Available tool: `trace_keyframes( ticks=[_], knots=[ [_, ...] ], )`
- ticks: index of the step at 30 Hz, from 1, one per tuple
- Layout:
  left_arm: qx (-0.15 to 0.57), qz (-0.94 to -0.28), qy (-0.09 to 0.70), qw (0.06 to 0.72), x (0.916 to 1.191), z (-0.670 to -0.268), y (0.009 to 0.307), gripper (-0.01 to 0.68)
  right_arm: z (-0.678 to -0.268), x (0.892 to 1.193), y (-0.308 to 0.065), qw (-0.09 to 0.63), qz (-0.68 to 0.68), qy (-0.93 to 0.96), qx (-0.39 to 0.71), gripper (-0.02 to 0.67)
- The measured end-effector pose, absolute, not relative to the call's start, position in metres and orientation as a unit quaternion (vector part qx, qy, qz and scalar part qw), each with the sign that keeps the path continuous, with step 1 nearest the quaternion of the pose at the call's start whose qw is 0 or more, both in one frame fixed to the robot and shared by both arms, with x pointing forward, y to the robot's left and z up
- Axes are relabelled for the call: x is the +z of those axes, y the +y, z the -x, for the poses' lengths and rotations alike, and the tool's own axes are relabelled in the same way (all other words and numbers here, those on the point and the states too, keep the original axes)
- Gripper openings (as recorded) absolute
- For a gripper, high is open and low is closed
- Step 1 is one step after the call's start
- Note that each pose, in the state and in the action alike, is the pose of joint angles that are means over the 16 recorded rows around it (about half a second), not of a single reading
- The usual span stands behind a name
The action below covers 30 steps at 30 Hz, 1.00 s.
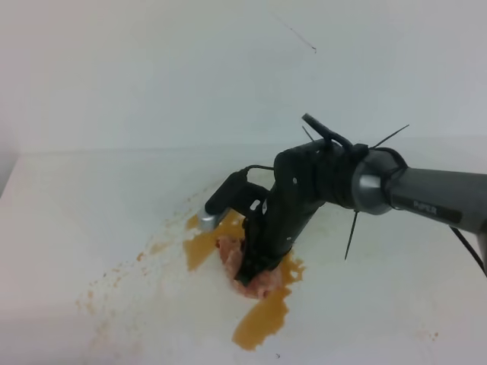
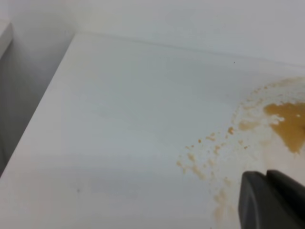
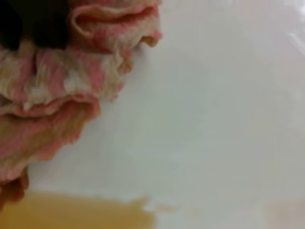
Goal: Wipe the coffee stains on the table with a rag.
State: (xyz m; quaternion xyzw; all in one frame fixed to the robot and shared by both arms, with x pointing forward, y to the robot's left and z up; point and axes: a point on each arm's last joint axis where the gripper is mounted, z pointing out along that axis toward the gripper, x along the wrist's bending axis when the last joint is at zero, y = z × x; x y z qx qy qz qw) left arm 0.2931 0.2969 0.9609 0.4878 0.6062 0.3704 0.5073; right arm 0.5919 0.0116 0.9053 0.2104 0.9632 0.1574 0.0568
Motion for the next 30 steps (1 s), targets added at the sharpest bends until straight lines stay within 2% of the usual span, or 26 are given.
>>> trace_keyframes(
  ticks=[5,11,17,20,24,30],
  knots=[
    [0.37,-0.488,0.606,0.507,0.961,-0.293,0.297,-0.003,-0.601,0.914,-0.001,0.058,-0.215,0.961,0.165,0.043],
    [0.37,-0.488,0.606,0.507,0.961,-0.293,0.297,-0.003,-0.598,0.951,-0.005,0.074,-0.2,0.959,0.189,0.043],
    [0.372,-0.489,0.605,0.506,0.961,-0.293,0.297,-0.003,-0.574,0.998,-0.006,0.103,-0.175,0.953,0.224,0.043],
    [0.375,-0.491,0.604,0.504,0.961,-0.293,0.297,-0.003,-0.555,1.012,-0.005,0.113,-0.158,0.95,0.244,0.04],
    [0.379,-0.494,0.602,0.501,0.961,-0.293,0.298,-0.003,-0.527,1.012,-0.003,0.111,-0.137,0.951,0.256,0.04],
    [0.384,-0.498,0.599,0.496,0.961,-0.293,0.298,-0.003,-0.496,0.98,0.0,0.089,-0.118,0.959,0.243,0.04]
  ],
)
